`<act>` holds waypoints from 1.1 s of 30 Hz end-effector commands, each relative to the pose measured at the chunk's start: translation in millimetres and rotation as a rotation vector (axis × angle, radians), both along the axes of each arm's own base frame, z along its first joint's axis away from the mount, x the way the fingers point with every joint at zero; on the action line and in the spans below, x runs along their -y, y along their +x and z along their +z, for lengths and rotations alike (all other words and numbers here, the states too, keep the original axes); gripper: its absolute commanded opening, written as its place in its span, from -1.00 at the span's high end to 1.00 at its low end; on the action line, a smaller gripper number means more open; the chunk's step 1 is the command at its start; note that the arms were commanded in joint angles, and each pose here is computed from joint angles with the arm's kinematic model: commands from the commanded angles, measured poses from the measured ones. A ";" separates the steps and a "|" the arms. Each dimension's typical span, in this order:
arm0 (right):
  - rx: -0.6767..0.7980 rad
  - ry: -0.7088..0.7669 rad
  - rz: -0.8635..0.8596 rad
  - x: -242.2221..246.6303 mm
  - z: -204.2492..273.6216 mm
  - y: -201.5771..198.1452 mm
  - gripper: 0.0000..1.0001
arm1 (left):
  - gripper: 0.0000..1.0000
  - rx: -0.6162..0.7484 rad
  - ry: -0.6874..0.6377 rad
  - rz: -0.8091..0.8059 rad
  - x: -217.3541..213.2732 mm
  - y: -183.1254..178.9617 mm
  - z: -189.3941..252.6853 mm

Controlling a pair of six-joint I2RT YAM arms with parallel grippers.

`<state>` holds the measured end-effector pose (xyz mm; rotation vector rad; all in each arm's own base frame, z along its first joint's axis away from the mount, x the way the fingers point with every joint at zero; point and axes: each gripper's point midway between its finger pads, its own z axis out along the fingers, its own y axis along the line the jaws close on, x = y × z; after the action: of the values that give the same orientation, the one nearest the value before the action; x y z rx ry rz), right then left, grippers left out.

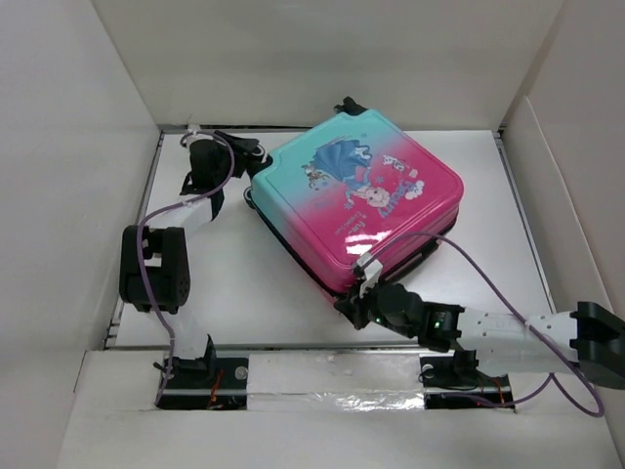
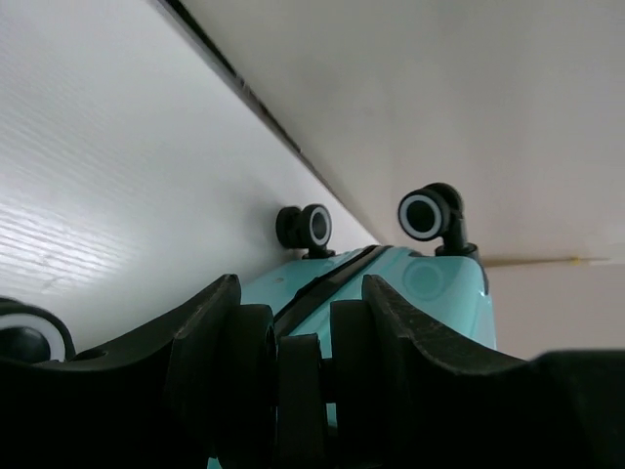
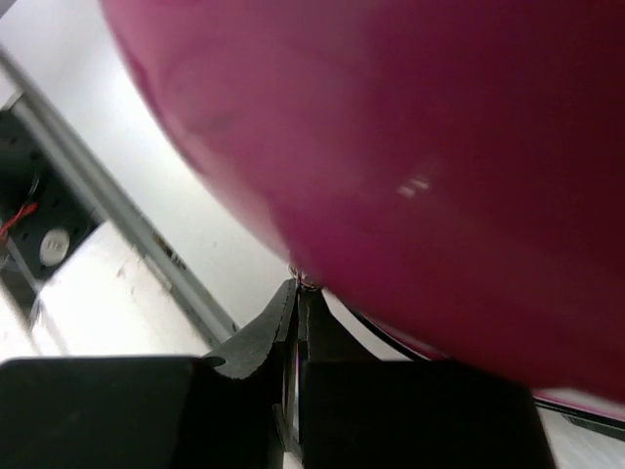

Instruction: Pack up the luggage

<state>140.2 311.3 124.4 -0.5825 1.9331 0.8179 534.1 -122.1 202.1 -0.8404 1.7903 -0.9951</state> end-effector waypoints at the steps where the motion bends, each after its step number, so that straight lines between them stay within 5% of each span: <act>1: 0.075 0.269 0.016 -8.3 78.6 16.0 1.00 | 1.00 0.044 0.056 0.030 -26.4 -47.7 -14.2; 2: 0.096 0.259 0.004 -3.4 83.5 23.1 1.00 | 1.00 0.140 0.020 0.063 -29.9 -55.6 12.6; 9: 0.242 0.206 -0.208 70.3 140.3 100.3 1.00 | 1.00 0.168 0.025 -0.050 50.9 -151.0 -22.2; 14: 0.221 0.166 -0.252 81.6 118.3 119.6 1.00 | 1.00 0.169 0.030 -0.227 102.9 -214.9 -34.4; 22: 0.084 0.168 -0.008 -25.4 50.9 68.8 1.00 | 1.00 0.170 -0.054 -0.474 162.9 -269.1 -26.0; 33: 0.125 0.236 0.193 -98.9 67.5 59.3 1.00 | 1.00 0.199 -0.180 -0.622 169.7 -321.0 12.4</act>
<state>239.8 325.6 113.0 -0.5350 1.9118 0.5976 311.2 -215.0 208.5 -0.7171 1.5903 -1.2105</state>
